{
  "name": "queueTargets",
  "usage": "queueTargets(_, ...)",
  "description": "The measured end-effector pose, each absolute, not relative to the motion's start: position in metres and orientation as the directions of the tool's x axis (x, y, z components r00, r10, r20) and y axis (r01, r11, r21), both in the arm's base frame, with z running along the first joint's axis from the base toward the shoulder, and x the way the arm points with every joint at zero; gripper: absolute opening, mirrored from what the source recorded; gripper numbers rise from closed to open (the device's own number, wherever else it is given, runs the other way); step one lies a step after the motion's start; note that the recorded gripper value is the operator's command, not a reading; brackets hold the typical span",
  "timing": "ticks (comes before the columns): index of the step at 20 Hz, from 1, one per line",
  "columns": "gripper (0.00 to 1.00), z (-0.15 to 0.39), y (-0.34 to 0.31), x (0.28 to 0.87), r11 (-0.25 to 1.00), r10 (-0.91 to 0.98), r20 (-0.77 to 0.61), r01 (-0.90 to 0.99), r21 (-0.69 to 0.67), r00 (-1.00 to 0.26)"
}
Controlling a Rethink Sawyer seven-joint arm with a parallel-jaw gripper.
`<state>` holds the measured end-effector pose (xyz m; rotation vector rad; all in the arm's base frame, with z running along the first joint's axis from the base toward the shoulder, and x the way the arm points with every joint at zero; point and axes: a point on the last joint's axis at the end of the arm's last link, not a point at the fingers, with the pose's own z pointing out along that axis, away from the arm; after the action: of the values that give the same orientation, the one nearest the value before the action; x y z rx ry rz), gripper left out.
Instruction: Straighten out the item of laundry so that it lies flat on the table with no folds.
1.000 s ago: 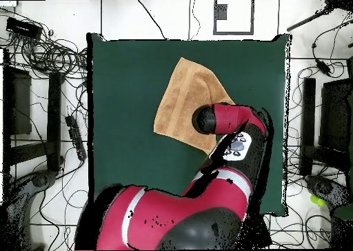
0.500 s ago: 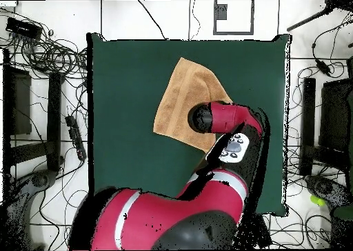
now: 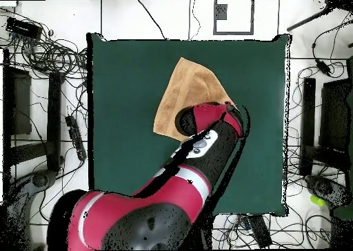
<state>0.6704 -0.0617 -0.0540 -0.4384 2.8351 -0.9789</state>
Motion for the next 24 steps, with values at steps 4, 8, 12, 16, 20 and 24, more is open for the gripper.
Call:
queueTargets(4,0.0,-0.068,-0.06,0.663,0.733,-0.31,-0.003,-0.237,-0.638,-0.951)
queueTargets(8,0.0,-0.069,-0.061,0.664,0.741,-0.293,-0.014,-0.217,-0.635,-0.956)
queueTargets(12,0.0,-0.067,-0.066,0.668,0.769,-0.262,-0.041,-0.183,-0.613,-0.964)
queueTargets(16,0.0,-0.063,-0.081,0.678,0.818,-0.199,-0.092,-0.114,-0.564,-0.976)
queueTargets(20,0.0,-0.062,-0.091,0.682,0.842,-0.161,-0.118,-0.073,-0.535,-0.98)
queueTargets(24,0.0,-0.061,-0.093,0.683,0.843,-0.157,-0.121,-0.069,-0.533,-0.98)
